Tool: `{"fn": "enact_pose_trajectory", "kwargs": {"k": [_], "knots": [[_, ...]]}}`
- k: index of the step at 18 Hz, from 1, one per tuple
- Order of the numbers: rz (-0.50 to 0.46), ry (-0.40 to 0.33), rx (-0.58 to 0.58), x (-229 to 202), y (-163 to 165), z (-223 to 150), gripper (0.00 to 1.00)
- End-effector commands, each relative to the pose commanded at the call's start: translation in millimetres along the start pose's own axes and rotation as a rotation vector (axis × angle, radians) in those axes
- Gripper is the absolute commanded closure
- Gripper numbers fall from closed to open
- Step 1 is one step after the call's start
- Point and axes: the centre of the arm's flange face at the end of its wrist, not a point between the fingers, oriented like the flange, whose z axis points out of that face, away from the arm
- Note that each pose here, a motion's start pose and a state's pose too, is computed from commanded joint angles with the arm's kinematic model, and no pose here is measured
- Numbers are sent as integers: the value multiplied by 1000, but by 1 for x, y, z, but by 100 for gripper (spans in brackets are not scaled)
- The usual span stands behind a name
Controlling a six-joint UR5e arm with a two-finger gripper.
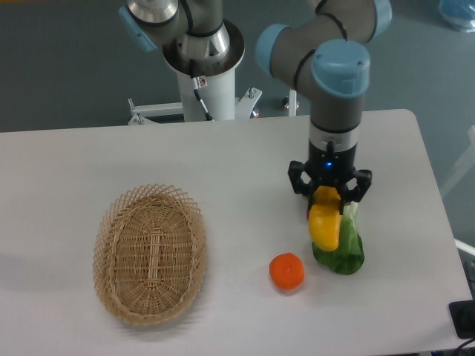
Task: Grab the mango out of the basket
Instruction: 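Hold the mango raised beside the bok choy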
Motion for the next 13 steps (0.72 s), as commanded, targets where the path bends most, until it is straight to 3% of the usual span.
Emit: {"fn": "enact_pose_trajectory", "kwargs": {"k": [13], "knots": [[5, 13, -6, 2, 2, 9, 48]]}}
